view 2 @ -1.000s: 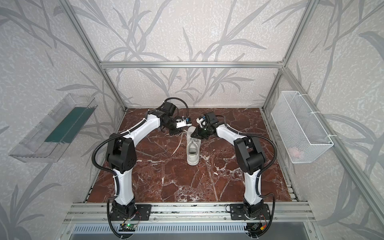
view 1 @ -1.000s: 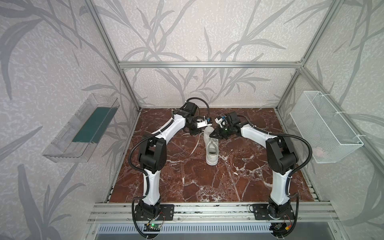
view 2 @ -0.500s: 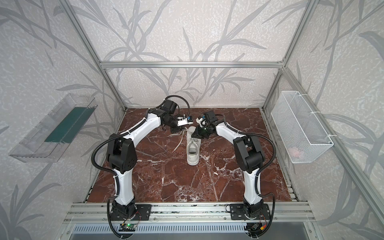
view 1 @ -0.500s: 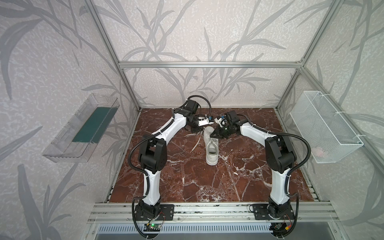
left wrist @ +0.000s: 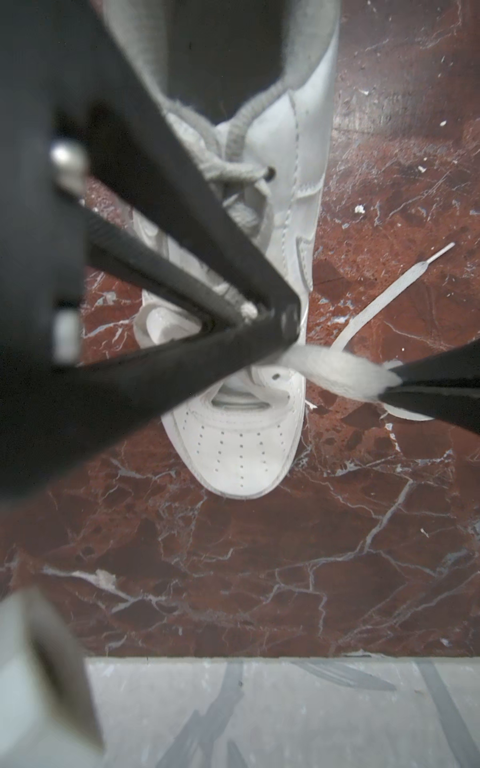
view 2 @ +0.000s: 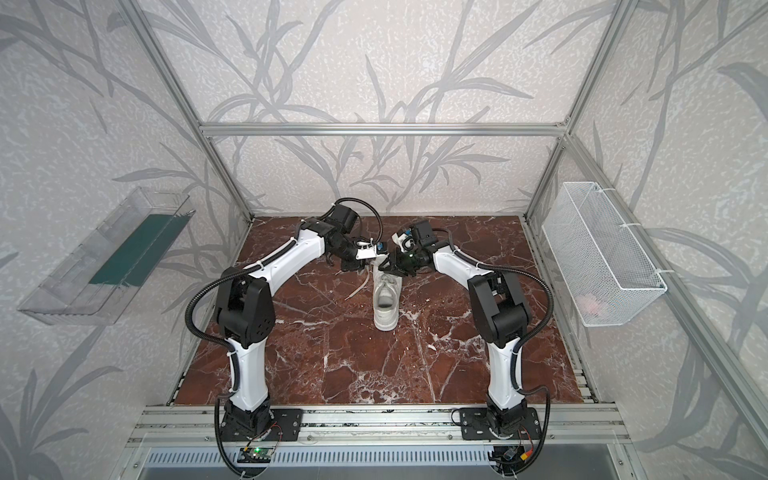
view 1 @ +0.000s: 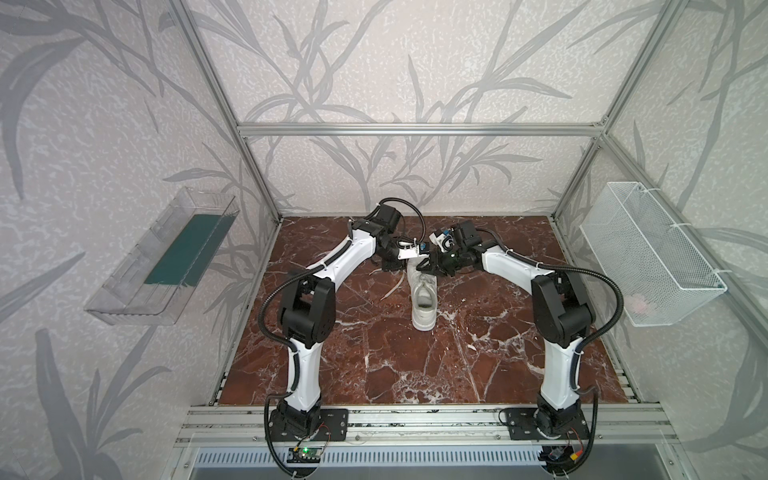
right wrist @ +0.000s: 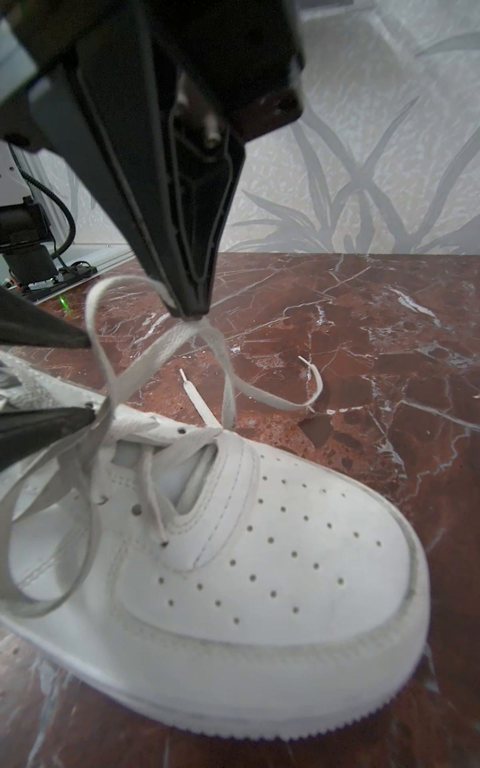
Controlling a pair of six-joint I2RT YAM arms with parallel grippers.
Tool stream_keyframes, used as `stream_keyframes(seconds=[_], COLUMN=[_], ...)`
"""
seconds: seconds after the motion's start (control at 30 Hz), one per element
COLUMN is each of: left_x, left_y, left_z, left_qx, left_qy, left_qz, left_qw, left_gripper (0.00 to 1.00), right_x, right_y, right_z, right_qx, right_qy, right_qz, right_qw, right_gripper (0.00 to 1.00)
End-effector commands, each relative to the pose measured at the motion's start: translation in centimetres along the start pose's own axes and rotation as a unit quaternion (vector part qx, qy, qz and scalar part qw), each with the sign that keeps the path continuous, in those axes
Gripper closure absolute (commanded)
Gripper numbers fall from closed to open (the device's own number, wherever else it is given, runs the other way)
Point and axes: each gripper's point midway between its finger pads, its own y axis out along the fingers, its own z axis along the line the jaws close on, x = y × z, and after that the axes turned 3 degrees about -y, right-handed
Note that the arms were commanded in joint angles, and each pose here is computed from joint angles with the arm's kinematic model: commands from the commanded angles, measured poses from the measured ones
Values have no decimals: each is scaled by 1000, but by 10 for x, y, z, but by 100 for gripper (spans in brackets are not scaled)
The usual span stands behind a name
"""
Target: Tie the shoes
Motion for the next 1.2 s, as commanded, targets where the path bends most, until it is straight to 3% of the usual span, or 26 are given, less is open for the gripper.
stream_keyframes(seconds=[0.0, 0.37, 0.7, 1.17], left_x=[9, 14, 13, 14], left_y=[-19, -20, -19, -17], left_z=[-11, -18, -29, -32], left_qx=[-7, -15, -25, -29], left_qy=[25, 30, 29, 24], left_qz=[-12, -17, -17, -17], left_qw=[1000, 999, 999, 999], left_gripper=[100, 100, 100, 100], right_x=[15, -7, -45, -56], right_y=[-27, -56, -58, -27], right_z=[27, -2, -26, -29], right_qx=[30, 12, 10, 39], right_qy=[-7, 44, 91, 110], right_qz=[-32, -58, -48, -16], right_qw=[999, 997, 995, 993], right_gripper=[69, 62, 84, 88])
